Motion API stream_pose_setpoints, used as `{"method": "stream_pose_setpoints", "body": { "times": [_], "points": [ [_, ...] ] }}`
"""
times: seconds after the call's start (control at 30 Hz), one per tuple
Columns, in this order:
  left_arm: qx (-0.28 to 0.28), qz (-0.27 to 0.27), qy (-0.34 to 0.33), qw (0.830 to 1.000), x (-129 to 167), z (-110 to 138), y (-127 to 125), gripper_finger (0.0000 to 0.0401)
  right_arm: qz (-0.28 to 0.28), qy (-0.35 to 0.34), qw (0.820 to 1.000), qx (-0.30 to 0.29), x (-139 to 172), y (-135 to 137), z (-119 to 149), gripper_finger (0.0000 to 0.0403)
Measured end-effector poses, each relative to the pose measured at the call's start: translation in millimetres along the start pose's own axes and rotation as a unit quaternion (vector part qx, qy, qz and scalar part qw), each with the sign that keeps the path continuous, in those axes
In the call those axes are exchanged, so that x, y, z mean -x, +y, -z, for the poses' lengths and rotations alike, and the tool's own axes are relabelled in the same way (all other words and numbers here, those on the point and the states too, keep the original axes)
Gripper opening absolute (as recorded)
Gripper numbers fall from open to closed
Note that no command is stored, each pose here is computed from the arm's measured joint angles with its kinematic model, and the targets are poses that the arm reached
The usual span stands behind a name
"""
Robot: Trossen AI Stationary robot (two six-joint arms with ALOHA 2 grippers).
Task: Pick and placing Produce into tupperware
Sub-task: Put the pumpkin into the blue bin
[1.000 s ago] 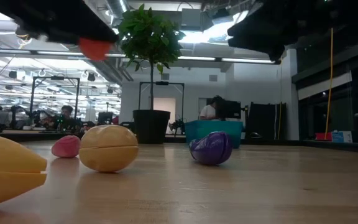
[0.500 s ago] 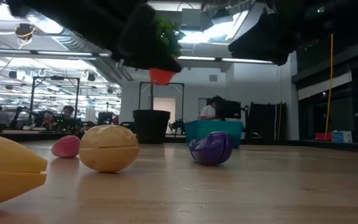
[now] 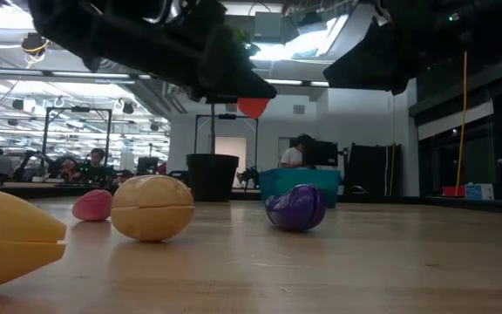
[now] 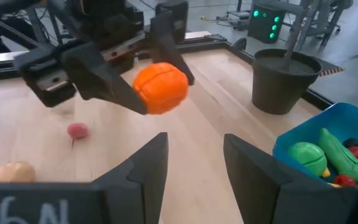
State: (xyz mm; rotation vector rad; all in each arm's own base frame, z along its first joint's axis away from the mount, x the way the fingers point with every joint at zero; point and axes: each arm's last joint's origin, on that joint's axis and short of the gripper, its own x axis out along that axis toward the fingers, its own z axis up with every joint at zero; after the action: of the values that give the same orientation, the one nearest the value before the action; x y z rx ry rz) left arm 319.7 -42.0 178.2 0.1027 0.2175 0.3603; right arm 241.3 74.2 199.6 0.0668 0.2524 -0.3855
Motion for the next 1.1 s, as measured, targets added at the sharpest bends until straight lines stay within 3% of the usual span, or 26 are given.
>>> {"method": "stream_pose_setpoints", "body": {
  "times": [0.17, 0.5, 0.67, 0.87, 1.1],
  "points": [
    [0.001, 0.011, -0.007, 1.0, -12.9, -1.2, 23.3, 0.0228, 0.05, -0.01, 0.999, 0.004, 0.7, -3.5, -0.6, 0.0158],
    [0.014, 0.034, -0.029, 0.999, -32.8, -2.6, 75.7, 0.0228, 0.073, 0.031, 0.997, -0.007, 0.7, -21.0, 0.3, 0.0158],
    [0.016, 0.056, -0.054, 0.997, -36.8, -5.4, 93.4, 0.0228, 0.076, 0.013, 0.997, -0.026, 16.3, -41.3, 2.3, 0.0158],
    [0.018, 0.08, -0.061, 0.995, -40.1, -4.1, 109.8, 0.0228, 0.051, -0.041, 0.997, -0.045, 46.4, -69.1, 21.1, 0.0158],
    [0.007, 0.084, -0.061, 0.995, -60.6, -4.7, 120.2, 0.0228, 0.022, -0.083, 0.996, -0.022, 65.2, -83.1, 24.0, 0.0158]
  ]
}}
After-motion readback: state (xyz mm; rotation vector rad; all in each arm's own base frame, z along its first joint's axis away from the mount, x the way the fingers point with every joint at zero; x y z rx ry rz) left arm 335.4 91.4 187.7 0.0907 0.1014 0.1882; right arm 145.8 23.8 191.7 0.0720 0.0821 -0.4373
